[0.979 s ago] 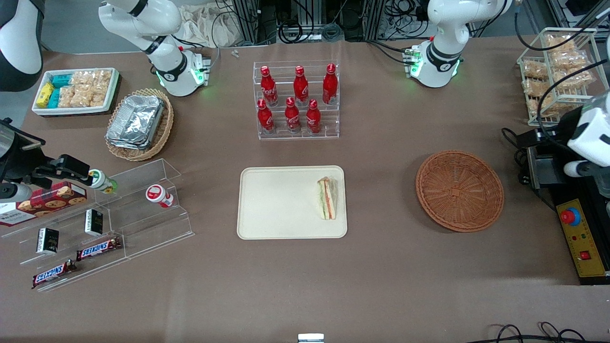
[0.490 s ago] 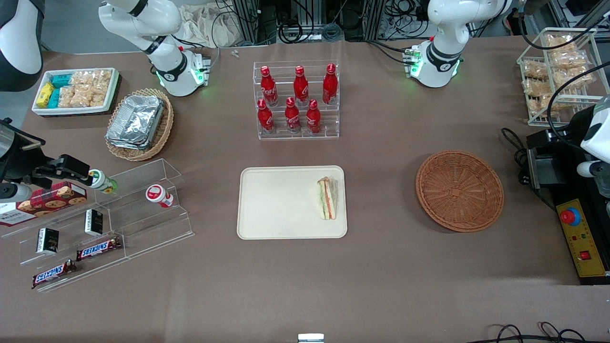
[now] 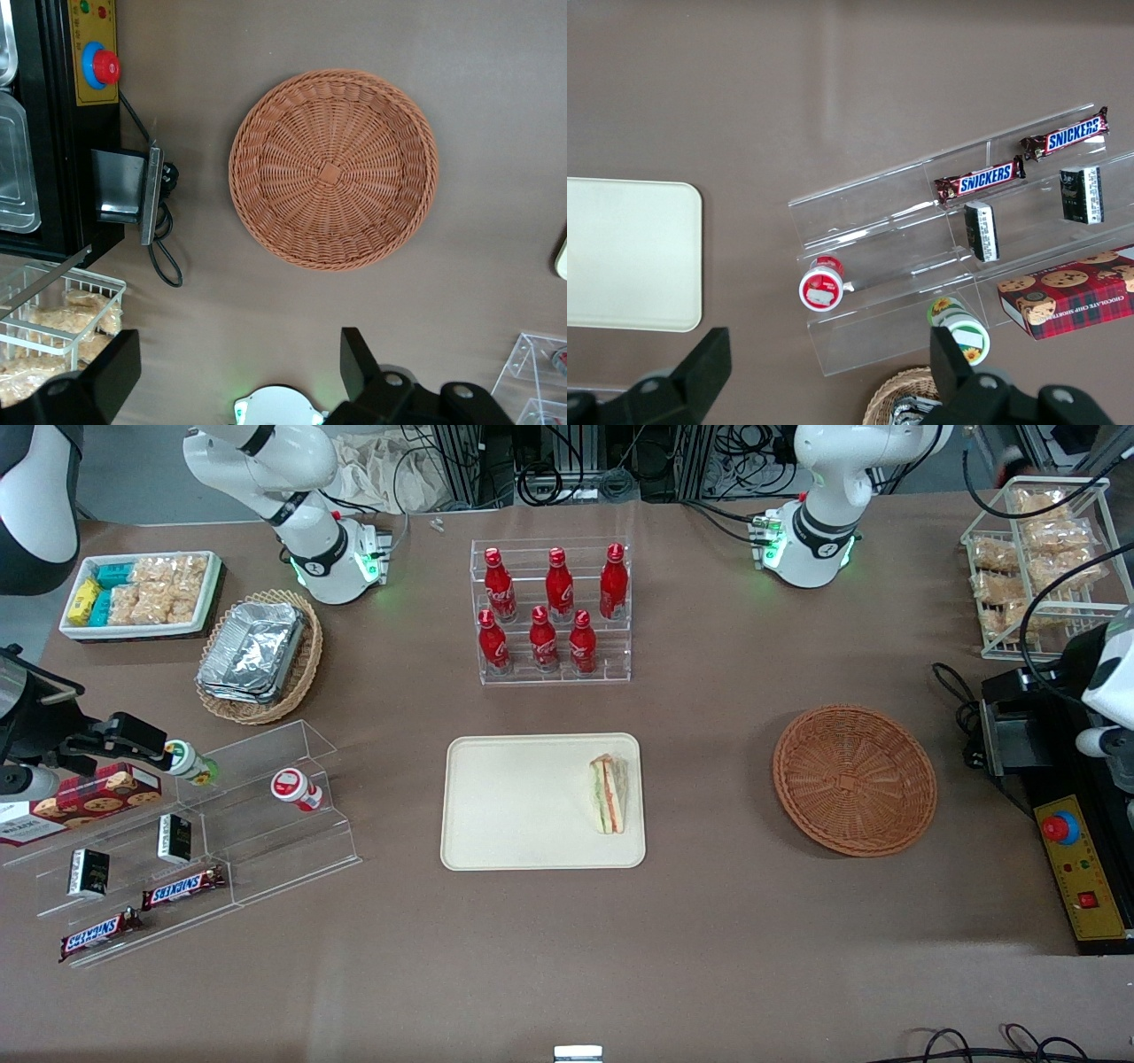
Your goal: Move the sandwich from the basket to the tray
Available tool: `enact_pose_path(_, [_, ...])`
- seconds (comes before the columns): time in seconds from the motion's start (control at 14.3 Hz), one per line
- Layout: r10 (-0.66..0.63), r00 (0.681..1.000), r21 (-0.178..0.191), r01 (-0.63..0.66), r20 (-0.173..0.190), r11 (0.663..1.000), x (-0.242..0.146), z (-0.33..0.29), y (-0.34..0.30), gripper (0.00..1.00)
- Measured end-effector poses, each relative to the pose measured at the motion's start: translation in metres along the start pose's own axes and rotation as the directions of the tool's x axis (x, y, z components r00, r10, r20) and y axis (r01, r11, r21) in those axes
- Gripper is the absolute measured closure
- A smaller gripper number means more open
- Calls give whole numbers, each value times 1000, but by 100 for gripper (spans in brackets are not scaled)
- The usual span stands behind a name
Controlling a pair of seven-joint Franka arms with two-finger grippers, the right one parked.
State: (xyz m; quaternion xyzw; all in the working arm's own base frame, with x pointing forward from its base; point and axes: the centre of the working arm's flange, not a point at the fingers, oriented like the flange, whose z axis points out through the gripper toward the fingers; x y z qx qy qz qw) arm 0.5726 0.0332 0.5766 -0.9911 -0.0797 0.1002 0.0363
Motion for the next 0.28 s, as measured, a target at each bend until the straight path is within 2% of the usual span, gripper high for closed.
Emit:
enact_pose_path(0.14, [0, 1000, -9, 0, 1, 1000, 1, 1, -6, 0])
enact_pose_path(0.28, [5, 1000, -41, -6, -19, 999, 5, -2, -6, 0])
